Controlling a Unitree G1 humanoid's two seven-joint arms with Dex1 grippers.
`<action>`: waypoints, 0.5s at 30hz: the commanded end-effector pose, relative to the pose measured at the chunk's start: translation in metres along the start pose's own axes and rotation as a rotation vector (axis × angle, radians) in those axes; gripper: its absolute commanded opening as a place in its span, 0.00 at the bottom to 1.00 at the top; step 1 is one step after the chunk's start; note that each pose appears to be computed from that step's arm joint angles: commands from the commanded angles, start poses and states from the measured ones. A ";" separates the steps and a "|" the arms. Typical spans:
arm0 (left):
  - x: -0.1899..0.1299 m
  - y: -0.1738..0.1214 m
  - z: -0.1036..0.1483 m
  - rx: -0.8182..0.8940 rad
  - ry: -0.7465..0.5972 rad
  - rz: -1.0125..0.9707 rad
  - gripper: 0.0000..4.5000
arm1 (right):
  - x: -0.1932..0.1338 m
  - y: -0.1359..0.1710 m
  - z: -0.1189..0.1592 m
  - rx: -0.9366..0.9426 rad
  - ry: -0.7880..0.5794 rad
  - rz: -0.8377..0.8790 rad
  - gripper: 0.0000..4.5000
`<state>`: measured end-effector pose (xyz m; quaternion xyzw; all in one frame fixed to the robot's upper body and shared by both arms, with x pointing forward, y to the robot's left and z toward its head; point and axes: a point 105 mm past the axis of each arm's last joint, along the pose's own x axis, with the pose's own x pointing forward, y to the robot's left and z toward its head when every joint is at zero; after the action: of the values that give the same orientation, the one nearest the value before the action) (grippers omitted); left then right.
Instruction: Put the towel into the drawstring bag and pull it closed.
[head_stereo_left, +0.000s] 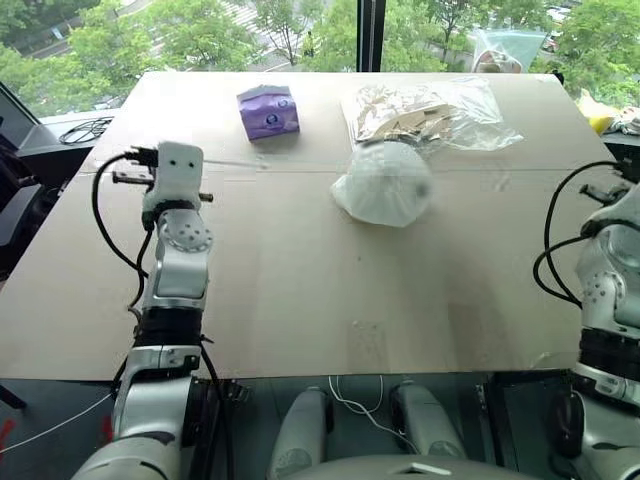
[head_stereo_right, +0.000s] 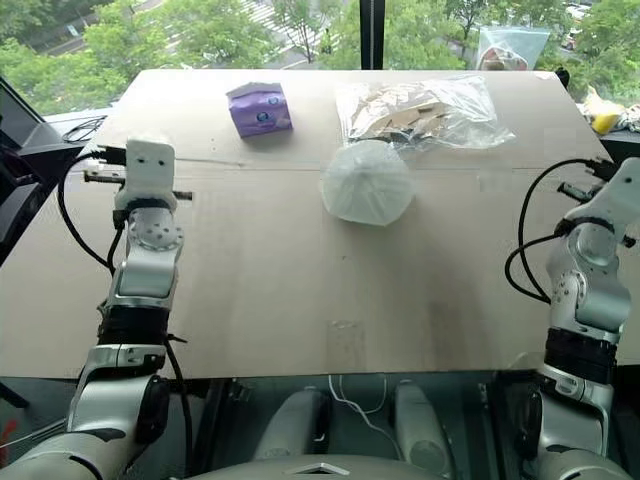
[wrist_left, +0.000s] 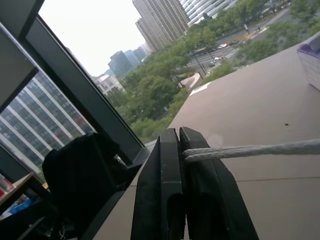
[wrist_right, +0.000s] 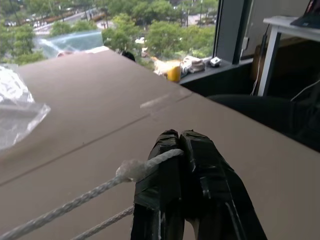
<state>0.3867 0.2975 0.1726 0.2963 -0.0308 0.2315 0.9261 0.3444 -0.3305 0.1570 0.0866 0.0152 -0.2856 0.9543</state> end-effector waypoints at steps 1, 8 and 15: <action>-0.002 -0.023 -0.002 -0.041 0.020 -0.195 0.00 | -0.010 0.043 0.003 0.112 0.075 0.252 0.00; -0.043 -0.109 0.031 -0.161 -0.092 -0.782 0.00 | -0.050 0.133 -0.005 -0.233 0.071 0.849 0.00; -0.048 -0.100 0.026 -0.250 -0.082 -0.901 0.62 | -0.078 0.117 -0.035 -0.493 0.089 1.207 0.63</action>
<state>0.3938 0.1885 0.1163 0.1738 0.0644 -0.2040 0.9613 0.3472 -0.1811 0.1385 -0.0978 0.0869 0.3056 0.9431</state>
